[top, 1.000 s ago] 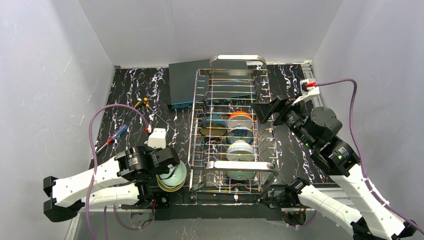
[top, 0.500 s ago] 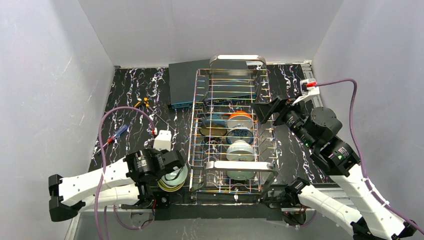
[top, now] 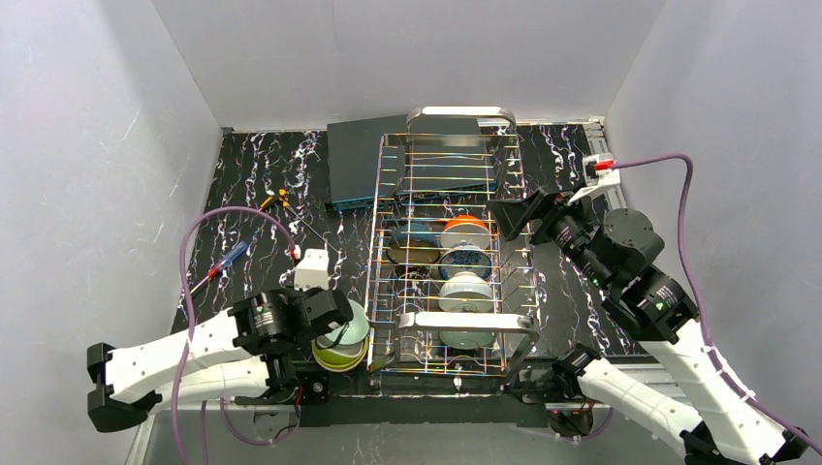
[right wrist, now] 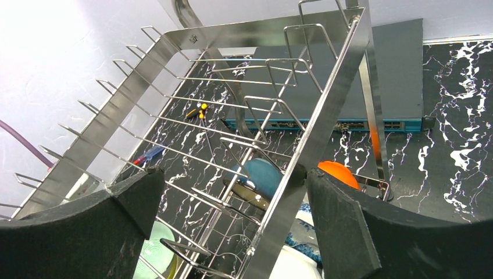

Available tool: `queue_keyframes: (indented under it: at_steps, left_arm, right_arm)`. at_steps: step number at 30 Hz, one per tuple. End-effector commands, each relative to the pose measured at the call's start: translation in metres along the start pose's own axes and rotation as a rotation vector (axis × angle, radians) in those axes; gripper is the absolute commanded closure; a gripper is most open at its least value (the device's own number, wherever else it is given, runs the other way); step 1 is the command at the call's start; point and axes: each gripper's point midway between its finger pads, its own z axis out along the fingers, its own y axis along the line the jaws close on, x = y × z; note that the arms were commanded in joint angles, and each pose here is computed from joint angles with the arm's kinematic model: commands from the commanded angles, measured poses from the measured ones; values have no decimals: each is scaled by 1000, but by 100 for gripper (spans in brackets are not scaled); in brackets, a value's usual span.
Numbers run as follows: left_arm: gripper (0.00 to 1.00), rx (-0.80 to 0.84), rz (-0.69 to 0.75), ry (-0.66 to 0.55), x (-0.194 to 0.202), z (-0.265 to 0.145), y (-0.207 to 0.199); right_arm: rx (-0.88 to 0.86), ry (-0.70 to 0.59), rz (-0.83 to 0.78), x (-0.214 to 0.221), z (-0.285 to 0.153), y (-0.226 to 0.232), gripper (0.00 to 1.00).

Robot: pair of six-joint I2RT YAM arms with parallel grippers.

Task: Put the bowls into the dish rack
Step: Pick up the bowl from the center of the board.

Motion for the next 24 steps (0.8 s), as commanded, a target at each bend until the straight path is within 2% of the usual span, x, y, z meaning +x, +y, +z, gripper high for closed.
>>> queue_keyframes:
  at_steps: [1, 8, 14, 19, 24]
  left_arm:
    - [100, 8, -40, -109, -32, -15, 7]
    - [100, 112, -76, -201, -53, -29, 3]
    - [100, 246, -113, -326, -71, -37, -9]
    - [100, 360, -46, -468, -86, -33, -34]
    - [100, 430, 4, -668, -108, -27, -65]
  right_arm:
    - [26, -11, -17, -1, -4, -6, 1]
    - [55, 6, -35, 7, -9, -15, 1]
    - [92, 43, -57, 22, -16, -28, 1]
    - [130, 75, -66, 34, -24, -40, 1]
    - [159, 99, -59, 44, -31, -48, 1]
